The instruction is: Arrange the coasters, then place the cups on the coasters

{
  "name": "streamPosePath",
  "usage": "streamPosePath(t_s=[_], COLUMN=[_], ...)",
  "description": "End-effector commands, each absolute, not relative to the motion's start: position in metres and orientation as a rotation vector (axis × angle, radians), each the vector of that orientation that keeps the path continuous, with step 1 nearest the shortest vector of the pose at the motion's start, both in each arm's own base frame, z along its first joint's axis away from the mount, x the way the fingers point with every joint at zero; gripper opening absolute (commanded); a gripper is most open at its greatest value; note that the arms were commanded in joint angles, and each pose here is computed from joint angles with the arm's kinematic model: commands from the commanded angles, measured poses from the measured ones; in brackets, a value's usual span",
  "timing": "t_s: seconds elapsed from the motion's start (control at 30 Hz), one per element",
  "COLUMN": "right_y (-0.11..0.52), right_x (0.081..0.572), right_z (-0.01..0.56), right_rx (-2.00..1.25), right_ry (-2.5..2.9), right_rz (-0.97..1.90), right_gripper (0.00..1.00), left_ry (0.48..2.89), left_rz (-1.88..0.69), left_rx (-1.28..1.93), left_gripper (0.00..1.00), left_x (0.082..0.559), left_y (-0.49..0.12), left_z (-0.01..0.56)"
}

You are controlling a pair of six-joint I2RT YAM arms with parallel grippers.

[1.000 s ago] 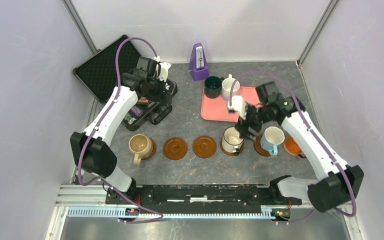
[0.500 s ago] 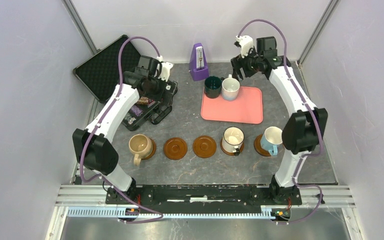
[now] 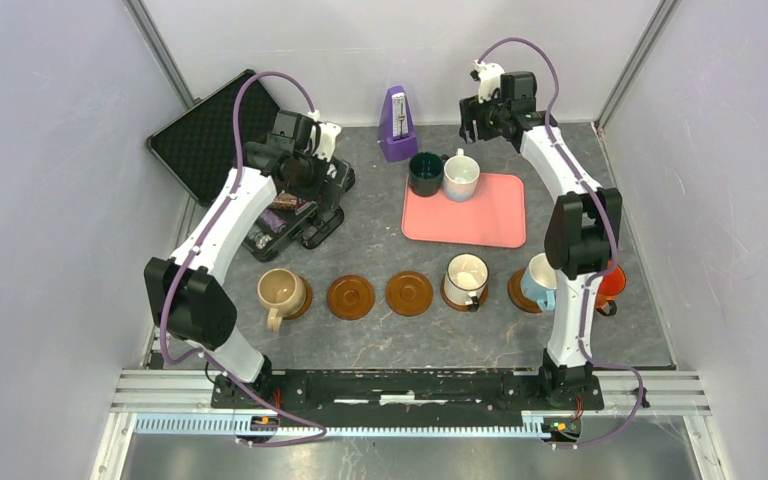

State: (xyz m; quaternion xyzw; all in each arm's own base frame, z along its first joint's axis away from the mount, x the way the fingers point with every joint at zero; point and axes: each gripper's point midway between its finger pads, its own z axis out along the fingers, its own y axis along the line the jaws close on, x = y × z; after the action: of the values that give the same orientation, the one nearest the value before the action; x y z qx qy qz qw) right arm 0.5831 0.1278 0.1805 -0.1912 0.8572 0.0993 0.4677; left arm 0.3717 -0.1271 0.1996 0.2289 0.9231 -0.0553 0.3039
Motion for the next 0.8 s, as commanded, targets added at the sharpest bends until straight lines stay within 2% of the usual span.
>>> streamPosePath(t_s=[0.0, 0.3, 0.77], right_y=[0.133, 0.140, 0.138], right_x=[0.608, 0.612, 0.595], right_z=[0.192, 0.151, 0.114], right_rx=[-0.422, -0.423, -0.448], right_ry=[2.028, 2.092, 2.211], right_rz=[0.252, 0.266, 0.254], right_gripper=[0.71, 0.69, 0.58], left_ry=[2.389, 2.413, 2.429], left_rz=[-0.098, -0.088, -0.121], left_rx=[0.604, 0.594, 0.580], left_gripper=[1.00, 1.00, 1.00], left_x=[0.386, 0.387, 0.393], left_y=[-0.121, -0.117, -0.120], left_z=[0.215, 0.210, 0.204])
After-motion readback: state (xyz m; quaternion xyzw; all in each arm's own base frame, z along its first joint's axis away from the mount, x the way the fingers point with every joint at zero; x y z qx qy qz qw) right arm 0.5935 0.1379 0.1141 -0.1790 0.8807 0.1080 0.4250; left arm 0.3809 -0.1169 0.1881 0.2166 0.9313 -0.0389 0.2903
